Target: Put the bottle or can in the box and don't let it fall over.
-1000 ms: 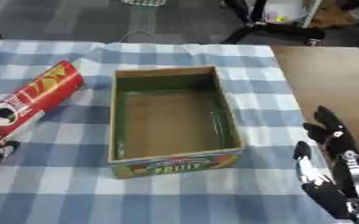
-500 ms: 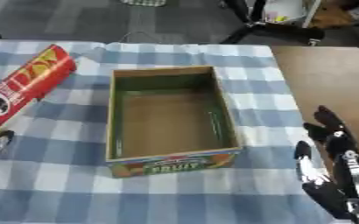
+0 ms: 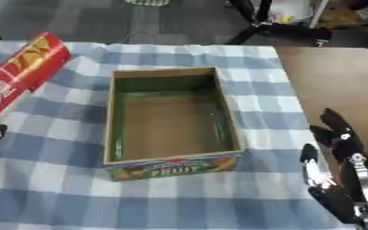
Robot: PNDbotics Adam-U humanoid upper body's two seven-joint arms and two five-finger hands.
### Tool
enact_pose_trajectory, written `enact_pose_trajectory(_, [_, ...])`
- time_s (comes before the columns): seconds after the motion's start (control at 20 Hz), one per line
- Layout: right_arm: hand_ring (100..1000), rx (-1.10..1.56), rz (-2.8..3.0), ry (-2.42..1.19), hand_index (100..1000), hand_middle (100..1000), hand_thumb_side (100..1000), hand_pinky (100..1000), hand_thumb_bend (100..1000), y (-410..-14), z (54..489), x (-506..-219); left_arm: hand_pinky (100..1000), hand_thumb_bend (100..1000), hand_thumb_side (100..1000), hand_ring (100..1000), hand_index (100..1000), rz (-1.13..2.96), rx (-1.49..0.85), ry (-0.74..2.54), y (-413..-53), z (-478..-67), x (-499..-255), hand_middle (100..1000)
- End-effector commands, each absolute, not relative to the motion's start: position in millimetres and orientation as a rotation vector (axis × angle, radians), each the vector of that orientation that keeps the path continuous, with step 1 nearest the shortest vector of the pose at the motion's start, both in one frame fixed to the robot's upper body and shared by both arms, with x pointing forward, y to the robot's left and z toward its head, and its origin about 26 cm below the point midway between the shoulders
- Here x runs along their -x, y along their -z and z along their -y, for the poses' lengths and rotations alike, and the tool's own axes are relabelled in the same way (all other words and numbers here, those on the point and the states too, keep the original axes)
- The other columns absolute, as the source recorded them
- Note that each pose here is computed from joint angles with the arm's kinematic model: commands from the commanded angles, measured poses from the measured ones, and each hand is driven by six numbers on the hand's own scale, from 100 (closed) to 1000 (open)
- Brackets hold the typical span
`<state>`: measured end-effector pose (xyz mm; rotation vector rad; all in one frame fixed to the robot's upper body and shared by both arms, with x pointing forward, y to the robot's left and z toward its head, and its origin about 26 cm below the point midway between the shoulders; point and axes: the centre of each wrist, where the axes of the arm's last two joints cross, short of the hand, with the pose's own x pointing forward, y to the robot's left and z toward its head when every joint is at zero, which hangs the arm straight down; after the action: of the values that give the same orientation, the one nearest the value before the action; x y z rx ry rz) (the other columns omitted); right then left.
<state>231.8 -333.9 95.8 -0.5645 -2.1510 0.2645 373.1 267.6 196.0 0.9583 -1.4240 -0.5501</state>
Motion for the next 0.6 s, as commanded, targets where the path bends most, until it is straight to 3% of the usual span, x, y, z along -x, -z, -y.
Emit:
enact_pose_trajectory(0.05, [861,0.582,2.167,-0.281,934,1000,478,868,100,-104.0,337.5,-230.9,510,100,100,479,632,1.447,-0.997,0.538,-218.5,-276.3,-371.0,537])
enact_pose_trajectory(0.4, [861,0.582,2.167,-0.281,934,1000,478,868,100,-104.6,337.8,-231.2,519,100,100,491,619,1.435,-1.016,0.518,-223.0,-276.3,-369.8,535])
enact_pose_trajectory(0.6, [861,0.581,2.167,-0.281,934,1000,478,868,100,-105.0,338.0,-231.4,585,100,100,580,623,1.425,-1.009,0.51,-225.7,-276.5,-369.2,540])
